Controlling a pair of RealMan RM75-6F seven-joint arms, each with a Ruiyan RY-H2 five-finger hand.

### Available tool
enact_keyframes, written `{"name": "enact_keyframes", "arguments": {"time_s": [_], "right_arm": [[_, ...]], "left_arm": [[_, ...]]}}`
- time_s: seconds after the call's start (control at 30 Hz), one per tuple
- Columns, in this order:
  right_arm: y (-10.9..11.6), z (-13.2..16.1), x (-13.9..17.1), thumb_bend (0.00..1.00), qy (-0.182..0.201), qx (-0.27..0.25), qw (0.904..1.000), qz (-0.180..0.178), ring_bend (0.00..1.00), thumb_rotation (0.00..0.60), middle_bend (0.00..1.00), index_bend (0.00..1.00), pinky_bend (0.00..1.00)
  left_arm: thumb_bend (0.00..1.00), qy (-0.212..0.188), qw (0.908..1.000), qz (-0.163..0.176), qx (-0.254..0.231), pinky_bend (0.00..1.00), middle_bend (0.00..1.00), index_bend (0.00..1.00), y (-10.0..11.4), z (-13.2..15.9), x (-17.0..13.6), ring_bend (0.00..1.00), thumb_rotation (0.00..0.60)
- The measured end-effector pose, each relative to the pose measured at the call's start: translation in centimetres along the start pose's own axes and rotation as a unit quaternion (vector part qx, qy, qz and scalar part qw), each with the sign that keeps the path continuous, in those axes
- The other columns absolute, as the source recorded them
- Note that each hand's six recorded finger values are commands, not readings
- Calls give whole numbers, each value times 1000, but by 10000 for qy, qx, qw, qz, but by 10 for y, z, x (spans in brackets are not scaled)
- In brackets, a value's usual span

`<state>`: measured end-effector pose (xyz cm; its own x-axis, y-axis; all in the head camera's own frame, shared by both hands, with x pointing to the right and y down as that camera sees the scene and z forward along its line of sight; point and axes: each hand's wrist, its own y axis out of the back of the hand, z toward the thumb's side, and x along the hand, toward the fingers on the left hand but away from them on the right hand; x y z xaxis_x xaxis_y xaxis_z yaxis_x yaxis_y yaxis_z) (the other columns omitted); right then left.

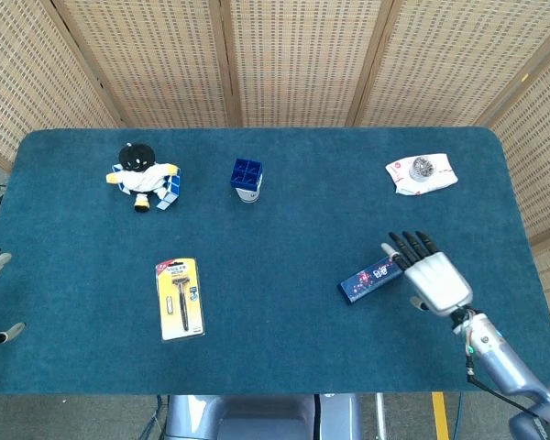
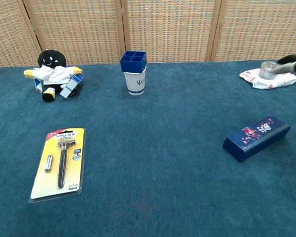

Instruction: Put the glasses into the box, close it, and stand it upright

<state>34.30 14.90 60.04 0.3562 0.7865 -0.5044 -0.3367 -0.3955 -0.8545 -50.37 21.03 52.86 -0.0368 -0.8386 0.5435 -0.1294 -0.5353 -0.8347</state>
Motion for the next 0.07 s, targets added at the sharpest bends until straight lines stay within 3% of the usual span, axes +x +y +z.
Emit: {"name": "enact_keyframes", "arguments": {"time_s": [0.07], "right_arm": [[5, -17, 21, 0, -383, -273, 9986, -222, 0, 600, 0, 0, 69]], "left_arm": [[0, -2, 10000, 48, 39, 0, 0, 0, 0, 0, -1, 0, 600]]}}
